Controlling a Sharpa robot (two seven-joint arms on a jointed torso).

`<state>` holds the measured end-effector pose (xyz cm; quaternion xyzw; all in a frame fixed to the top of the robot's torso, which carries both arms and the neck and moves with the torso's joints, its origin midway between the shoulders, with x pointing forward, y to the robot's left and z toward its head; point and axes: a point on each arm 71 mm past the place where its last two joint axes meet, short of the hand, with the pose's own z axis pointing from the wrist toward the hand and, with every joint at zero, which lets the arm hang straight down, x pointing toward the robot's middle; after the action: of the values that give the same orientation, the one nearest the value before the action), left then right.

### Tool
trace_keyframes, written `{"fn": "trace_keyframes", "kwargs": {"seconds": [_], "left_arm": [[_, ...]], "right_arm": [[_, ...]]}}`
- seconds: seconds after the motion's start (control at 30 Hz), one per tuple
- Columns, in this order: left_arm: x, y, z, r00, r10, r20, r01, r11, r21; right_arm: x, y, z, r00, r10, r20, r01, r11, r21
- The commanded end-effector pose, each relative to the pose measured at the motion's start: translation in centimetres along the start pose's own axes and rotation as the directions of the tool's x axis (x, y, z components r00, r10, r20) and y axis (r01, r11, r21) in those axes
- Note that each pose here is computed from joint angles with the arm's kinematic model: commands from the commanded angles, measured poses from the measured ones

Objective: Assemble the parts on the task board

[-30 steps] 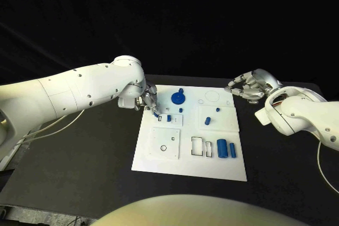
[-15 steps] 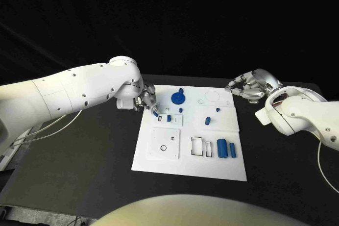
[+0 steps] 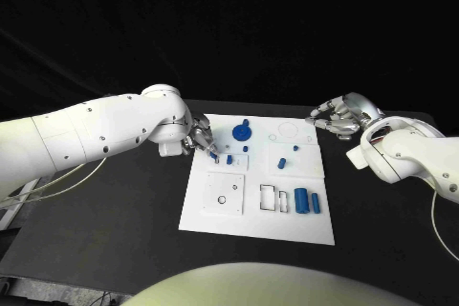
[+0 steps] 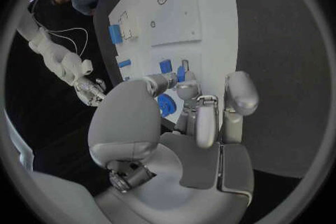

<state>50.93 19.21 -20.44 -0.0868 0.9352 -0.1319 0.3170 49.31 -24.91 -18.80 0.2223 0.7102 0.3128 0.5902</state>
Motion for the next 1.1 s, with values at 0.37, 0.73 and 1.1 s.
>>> {"fn": "trace_keyframes", "kwargs": {"seconds": [0.37,0.73,1.1], "left_arm": [[0.96,-0.25,0.22,0.990,0.070,0.121,-0.068,0.998,-0.017],[1.25,-0.67,0.37,0.983,0.111,0.146,-0.108,0.994,-0.027],[1.67,-1.00,0.40,0.982,0.136,0.134,-0.133,0.991,-0.027]], "right_arm": [[0.1,0.1,0.0,1.000,-0.009,-0.003,0.009,1.000,-0.012],[0.2,0.1,0.0,1.000,-0.009,-0.005,0.009,1.000,-0.013],[0.2,0.0,0.0,1.000,-0.009,-0.008,0.009,1.000,-0.012]]}}
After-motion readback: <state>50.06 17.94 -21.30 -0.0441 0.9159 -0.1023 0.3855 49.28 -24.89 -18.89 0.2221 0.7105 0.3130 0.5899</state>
